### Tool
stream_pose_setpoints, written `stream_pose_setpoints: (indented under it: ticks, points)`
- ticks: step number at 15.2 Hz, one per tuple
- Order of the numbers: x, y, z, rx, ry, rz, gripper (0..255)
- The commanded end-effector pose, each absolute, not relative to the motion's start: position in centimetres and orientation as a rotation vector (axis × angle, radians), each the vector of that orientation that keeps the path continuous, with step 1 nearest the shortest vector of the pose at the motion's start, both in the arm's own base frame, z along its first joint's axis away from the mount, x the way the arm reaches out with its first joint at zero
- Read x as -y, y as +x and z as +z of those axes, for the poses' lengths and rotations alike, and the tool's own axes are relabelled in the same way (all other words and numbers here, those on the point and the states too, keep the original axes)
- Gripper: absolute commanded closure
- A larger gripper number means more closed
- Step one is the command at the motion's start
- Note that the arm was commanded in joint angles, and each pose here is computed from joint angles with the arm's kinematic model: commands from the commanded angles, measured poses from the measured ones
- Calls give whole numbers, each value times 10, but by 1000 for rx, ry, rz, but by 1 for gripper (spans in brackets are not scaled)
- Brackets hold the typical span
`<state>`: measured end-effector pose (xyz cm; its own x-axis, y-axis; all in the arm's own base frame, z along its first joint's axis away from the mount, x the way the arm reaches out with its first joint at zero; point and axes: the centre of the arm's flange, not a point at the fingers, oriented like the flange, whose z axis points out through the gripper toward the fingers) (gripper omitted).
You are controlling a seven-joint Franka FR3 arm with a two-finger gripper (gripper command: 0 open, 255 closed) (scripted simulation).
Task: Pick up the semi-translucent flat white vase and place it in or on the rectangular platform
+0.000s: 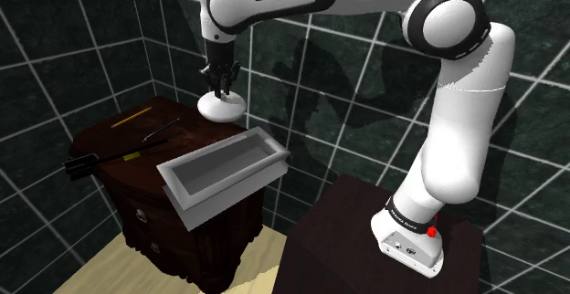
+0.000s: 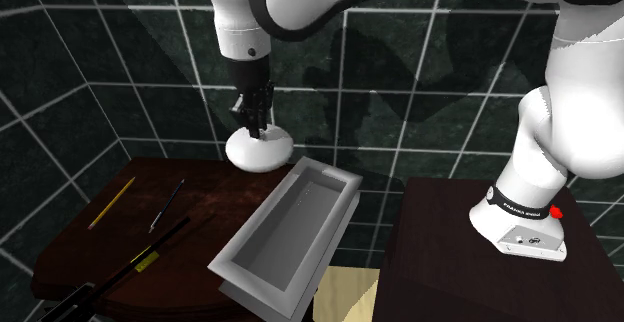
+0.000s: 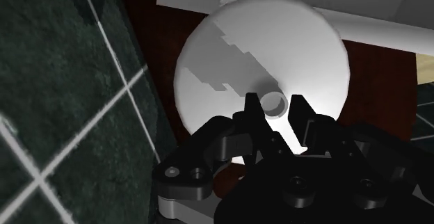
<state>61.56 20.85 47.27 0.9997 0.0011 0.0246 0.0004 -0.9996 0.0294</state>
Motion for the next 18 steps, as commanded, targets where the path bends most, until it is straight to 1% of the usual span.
stream_pose_setpoints:
  ticks: [1,10,18]
  points:
    - [-222,594,479,-1,3112,39,255]
    - [-280,495,509,-1,3112,39,255]
    - [-280,495,467,-1,3112,39,255]
